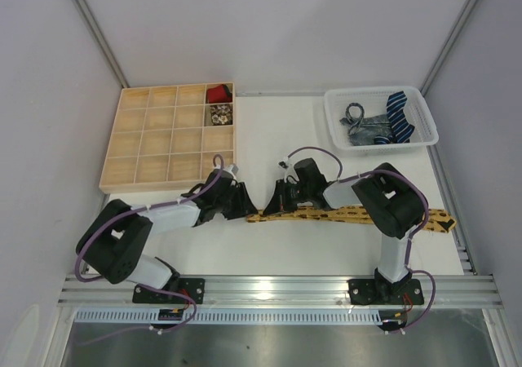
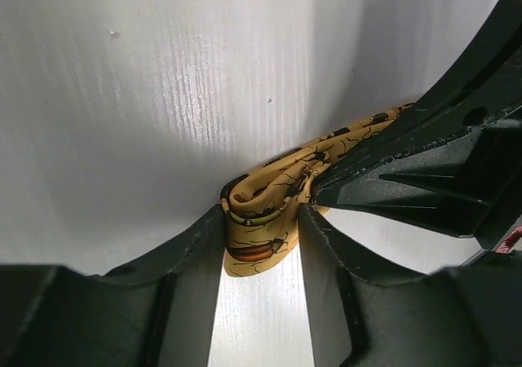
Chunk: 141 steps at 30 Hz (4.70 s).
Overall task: Roll the ties
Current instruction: Roll the tie
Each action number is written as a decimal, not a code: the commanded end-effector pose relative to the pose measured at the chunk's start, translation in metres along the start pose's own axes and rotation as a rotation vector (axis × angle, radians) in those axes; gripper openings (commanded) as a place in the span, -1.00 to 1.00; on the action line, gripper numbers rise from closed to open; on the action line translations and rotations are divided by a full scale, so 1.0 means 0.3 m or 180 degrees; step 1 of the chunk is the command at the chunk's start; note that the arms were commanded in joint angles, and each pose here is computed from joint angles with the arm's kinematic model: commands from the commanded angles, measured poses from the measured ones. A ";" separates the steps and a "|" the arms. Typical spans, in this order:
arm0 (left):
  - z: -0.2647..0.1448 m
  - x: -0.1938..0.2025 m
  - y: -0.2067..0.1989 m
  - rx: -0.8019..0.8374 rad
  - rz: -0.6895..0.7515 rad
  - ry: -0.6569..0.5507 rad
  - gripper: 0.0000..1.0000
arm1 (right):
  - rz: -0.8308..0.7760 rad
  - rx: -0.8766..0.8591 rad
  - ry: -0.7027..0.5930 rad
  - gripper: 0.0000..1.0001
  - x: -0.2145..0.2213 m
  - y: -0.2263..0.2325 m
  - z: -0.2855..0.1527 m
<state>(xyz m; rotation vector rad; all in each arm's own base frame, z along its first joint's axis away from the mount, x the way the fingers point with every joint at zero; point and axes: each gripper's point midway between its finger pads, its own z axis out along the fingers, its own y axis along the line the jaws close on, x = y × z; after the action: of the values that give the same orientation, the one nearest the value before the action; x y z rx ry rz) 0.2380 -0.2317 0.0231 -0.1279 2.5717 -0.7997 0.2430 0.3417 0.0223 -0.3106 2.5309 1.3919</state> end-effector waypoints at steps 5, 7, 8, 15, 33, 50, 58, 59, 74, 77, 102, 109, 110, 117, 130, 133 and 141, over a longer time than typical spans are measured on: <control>0.023 0.083 0.102 -0.0357 -0.0063 0.0328 -0.58 | 0.0094 0.0525 0.0088 -1.00 0.061 -0.140 0.001; 0.024 0.077 0.096 -0.0401 -0.0055 0.0393 -0.99 | 0.0025 0.0559 0.0087 -1.00 0.059 -0.127 0.005; 0.022 0.079 0.097 -0.0420 -0.0055 0.0414 -0.99 | -0.0012 0.0577 0.0090 -1.00 0.049 -0.117 0.007; -0.033 0.078 0.099 -0.0550 -0.0081 0.0434 -0.99 | -0.0353 0.0708 0.0076 -1.00 0.002 -0.025 0.010; -0.106 0.050 0.092 -0.0626 0.0037 0.0320 -0.99 | -0.0524 0.0594 0.0170 -1.00 0.008 0.122 0.017; -0.128 0.019 0.077 -0.0660 0.0149 0.0267 -0.99 | -0.0665 0.0512 0.0150 -1.00 0.008 0.209 0.041; -0.127 0.017 0.072 -0.0649 0.0168 0.0265 -0.99 | -0.0601 0.0502 0.0245 -1.00 0.051 0.183 0.090; -0.127 0.018 0.071 -0.0651 0.0171 0.0271 -0.99 | -0.0605 0.0503 0.0242 -1.00 0.051 0.185 0.094; -0.159 -0.016 0.011 -0.0549 0.0237 0.0219 -0.99 | -0.0572 0.0687 0.0321 -0.99 0.088 0.111 0.133; -0.166 -0.018 -0.054 -0.0398 0.0242 0.0240 -0.99 | -0.0518 0.0547 0.0323 -0.99 0.096 0.135 0.144; -0.054 0.029 -0.115 -0.0549 0.0116 0.0437 -0.99 | -0.0171 0.0098 0.0314 -0.99 0.076 0.171 0.114; -0.049 0.029 -0.088 -0.0687 0.0123 0.0439 -0.99 | -0.0165 0.0188 0.0210 -0.99 0.034 0.185 0.053; -0.048 0.031 -0.086 -0.0695 0.0136 0.0445 -1.00 | -0.0171 0.0201 0.0178 -0.99 0.022 0.191 0.031; -0.046 0.019 -0.090 -0.0709 0.0150 0.0424 -0.99 | -0.0246 0.0548 0.0051 -0.99 -0.028 0.117 -0.045; -0.025 0.020 -0.106 -0.0730 0.0171 0.0504 -0.99 | -0.0100 0.0623 0.0188 -1.00 0.071 0.014 0.016; -0.014 0.028 -0.102 -0.0758 0.0167 0.0525 -0.99 | -0.0105 0.0620 0.0209 -1.00 0.084 0.016 0.027; 0.007 0.050 -0.087 -0.0785 0.0195 0.0556 -0.99 | -0.0089 0.0624 0.0190 -1.00 0.072 0.012 0.014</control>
<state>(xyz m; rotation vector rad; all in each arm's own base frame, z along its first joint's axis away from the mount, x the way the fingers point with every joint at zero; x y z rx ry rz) 0.2225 -0.2513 0.0314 -0.0620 2.8265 -0.4840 0.2206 0.3491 0.0217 -0.3589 2.6735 1.1562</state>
